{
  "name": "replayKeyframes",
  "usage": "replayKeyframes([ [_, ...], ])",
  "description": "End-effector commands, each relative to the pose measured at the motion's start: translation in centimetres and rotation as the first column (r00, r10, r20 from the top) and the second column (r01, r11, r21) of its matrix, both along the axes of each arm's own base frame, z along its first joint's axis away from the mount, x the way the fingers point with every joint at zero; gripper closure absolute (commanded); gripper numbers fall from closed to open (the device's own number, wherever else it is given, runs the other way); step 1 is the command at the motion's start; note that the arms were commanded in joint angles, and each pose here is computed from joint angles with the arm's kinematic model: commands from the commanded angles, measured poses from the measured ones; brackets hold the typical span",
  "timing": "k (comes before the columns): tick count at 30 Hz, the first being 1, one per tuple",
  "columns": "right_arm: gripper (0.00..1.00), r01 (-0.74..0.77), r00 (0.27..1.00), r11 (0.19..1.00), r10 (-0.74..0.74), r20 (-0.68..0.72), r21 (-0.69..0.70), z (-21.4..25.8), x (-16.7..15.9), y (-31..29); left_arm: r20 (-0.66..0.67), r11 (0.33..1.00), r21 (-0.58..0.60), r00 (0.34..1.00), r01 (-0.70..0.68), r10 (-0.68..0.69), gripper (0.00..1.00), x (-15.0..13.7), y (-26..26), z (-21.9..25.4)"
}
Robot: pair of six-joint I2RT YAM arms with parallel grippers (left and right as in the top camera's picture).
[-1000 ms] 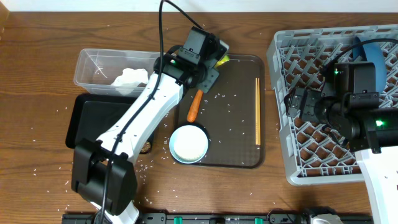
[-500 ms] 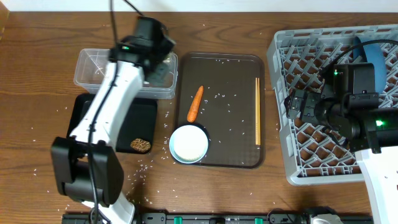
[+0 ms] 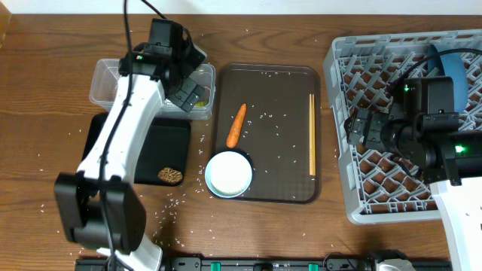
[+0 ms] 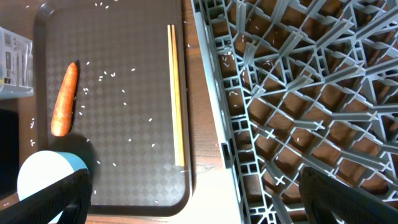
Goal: Sort waste into correct bins and load items into the dishwasher rack
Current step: 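Carry the wrapper with the left gripper and drop it into the clear bin, then reach the left gripper to the carrot on the tray and grasp it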
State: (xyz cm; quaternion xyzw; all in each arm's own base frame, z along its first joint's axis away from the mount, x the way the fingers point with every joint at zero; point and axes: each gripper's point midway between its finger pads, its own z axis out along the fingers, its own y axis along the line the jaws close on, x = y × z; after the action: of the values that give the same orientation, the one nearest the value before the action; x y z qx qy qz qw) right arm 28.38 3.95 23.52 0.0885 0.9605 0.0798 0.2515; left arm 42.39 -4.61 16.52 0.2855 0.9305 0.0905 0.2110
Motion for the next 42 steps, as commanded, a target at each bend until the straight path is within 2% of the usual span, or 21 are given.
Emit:
replayKeyframes([
  [1, 0.01, 0.005, 1.000, 1.000, -0.005, 0.002, 0.005, 0.1, 0.1, 0.0, 0.112, 0.987, -0.148, 0.991, -0.059, 0.076, 0.02, -1.5, -1.3, 5.6],
  [4, 0.01, 0.005, 1.000, 1.000, -0.005, 0.003, 0.005, 0.1, 0.1, 0.0, 0.114, 0.941, -0.339, 0.993, 0.017, 0.023, 0.02, -3.9, -4.7, 8.4],
  [7, 0.01, 0.003, 1.000, 1.000, -0.004, 0.005, 0.007, 0.2, 0.1, 0.1, 0.097, 0.836, -0.537, 0.993, 0.114, -0.073, 0.02, -6.9, -8.5, 11.0],
  [8, 0.01, 0.004, 1.000, 1.000, -0.004, 0.006, 0.008, 0.2, 0.1, 0.1, 0.089, 0.809, -0.573, 0.991, 0.133, -0.101, 0.05, -7.6, -9.2, 11.5],
  [9, 0.01, 0.004, 1.000, 1.000, -0.004, 0.009, 0.008, 0.2, 0.2, 0.1, 0.060, 0.786, -0.605, 0.992, 0.126, -0.113, 0.16, -8.4, -9.7, 11.5],
  [10, 0.01, 0.004, 1.000, 1.000, -0.004, 0.010, 0.008, 0.2, 0.2, 0.1, 0.027, 0.784, -0.613, 0.994, 0.103, -0.110, 0.19, -8.9, -9.9, 11.1],
  [13, 0.01, 0.004, 1.000, 1.000, -0.004, 0.014, 0.009, 0.3, 0.3, 0.1, -0.080, 0.820, -0.570, 0.990, 0.052, -0.119, 0.28, -10.3, -10.3, 8.4],
  [19, 0.01, 0.004, 1.000, 1.000, -0.004, 0.020, 0.009, 0.4, 0.4, 0.1, -0.207, 0.908, -0.419, 0.974, -0.006, -0.089, 0.29, -10.7, -12.6, 0.8],
  [24, 0.01, 0.004, 1.000, 1.000, -0.004, 0.018, 0.010, 0.3, 0.4, 0.1, -0.220, 0.952, -0.299, 0.975, -0.060, -0.008, 0.28, -9.4, -14.5, -5.3],
  [28, 0.01, 0.013, 1.000, 1.000, -0.013, 0.008, 0.014, 0.2, 0.2, 0.1, -0.231, 0.958, -0.271, 0.973, -0.091, 0.027, 0.28, -8.0, -15.5, -8.5],
  [31, 0.01, 0.013, 1.000, 1.000, -0.013, 0.007, 0.014, 0.2, 0.2, 0.1, -0.198, 0.968, -0.206, 0.975, -0.140, 0.099, 0.28, -6.2, -14.7, -10.8],
  [34, 0.01, 0.013, 1.000, 1.000, -0.013, 0.005, 0.014, 0.2, 0.1, 0.1, -0.182, 0.970, -0.203, 0.979, -0.135, 0.098, 0.28, -5.0, -15.2, -12.7],
  [39, 0.01, 0.013, 1.000, 1.000, -0.013, 0.004, 0.013, 0.2, 0.1, 0.1, -0.224, 0.976, -0.170, 0.970, -0.138, 0.098, 0.28, -5.3, -15.2, -15.4],
  [42, 0.01, 0.013, 1.000, 1.000, -0.013, 0.004, 0.013, 0.2, 0.1, 0.1, -0.248, 0.978, -0.152, 0.964, -0.140, 0.100, 0.34, -5.6, -15.1, -16.6],
])
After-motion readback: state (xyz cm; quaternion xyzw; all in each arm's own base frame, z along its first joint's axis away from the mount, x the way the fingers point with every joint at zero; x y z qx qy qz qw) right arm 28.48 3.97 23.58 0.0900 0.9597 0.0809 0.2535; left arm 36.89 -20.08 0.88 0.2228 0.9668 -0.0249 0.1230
